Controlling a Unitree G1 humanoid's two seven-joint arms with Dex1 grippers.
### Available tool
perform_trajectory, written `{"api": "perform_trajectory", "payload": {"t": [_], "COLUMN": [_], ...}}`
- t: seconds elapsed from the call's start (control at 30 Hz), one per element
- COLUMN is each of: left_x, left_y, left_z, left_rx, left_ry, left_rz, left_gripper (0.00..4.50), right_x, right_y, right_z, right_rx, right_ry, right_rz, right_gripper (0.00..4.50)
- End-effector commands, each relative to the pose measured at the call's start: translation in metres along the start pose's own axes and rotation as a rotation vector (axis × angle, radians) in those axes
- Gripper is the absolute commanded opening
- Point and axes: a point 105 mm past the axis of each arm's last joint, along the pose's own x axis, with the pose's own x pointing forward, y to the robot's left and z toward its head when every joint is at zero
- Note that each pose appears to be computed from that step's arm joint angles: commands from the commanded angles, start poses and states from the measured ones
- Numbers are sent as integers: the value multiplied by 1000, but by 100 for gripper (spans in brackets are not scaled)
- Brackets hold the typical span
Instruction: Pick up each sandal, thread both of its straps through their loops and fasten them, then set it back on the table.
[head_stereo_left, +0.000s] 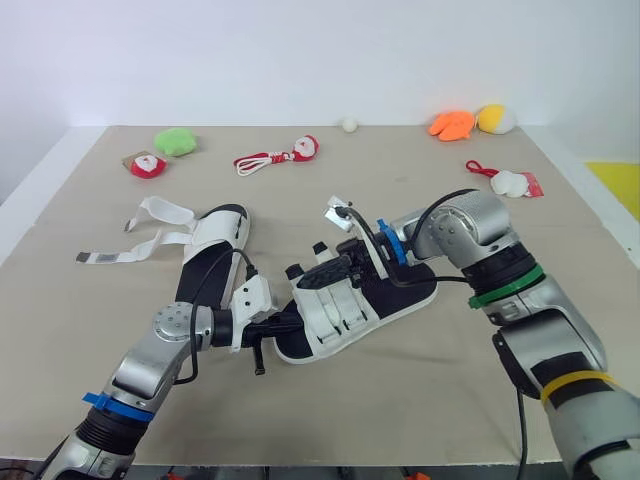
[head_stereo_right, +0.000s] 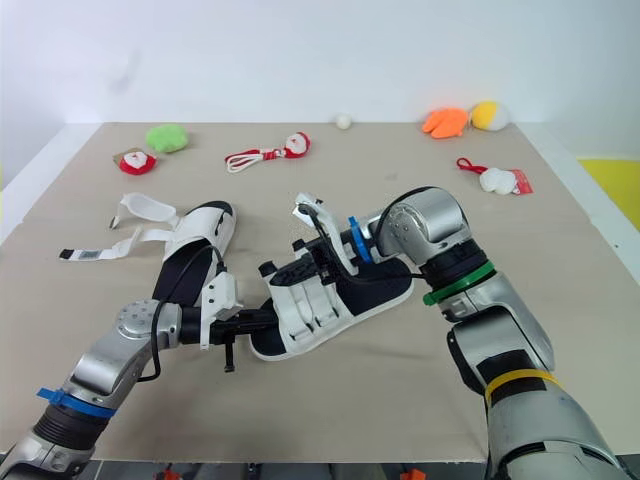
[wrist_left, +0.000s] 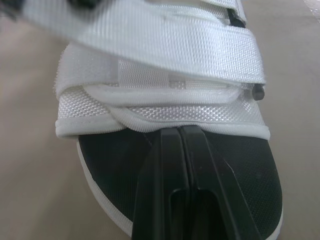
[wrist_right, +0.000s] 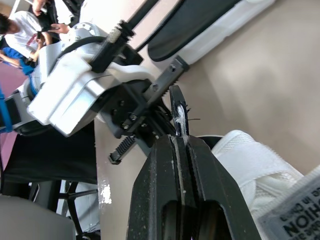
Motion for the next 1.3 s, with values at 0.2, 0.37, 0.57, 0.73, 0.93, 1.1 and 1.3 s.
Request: {"api": "perform_trajectory", "payload": {"t": [0.2,0.37,0.57,0.73,0.93,1.1,1.3], "left_x": [4,4,4,5,5,5,6], "left_y": [-12,-12,-13,-13,-12,-12,-13], "left_z": [-29,-29,-29,-29,-29,-28,-28], "left_rx": [-80,-81,-81,-81,-81,-80,-81], "left_ry": [95,95,94,92,93,92,92], "left_rz": [-36,-36,-39,-41,-42,-43,-45], "left_gripper": [0,0,0,0,0,0,0], "right_x": [-4,-3,-3,-4,-5,-5,-3], "right_y": [-4,-9,-12,-14,-18,-22,-31], "right_z": [14,14,17,18,17,16,9], "right_rx": [-3,4,-1,-3,-8,-8,4], "right_ry": [-67,-70,-83,-85,-79,-73,-41], "right_rz": [-23,-48,-63,-81,-105,-127,-182], "right_gripper": [9,9,9,9,9,9,9]}}
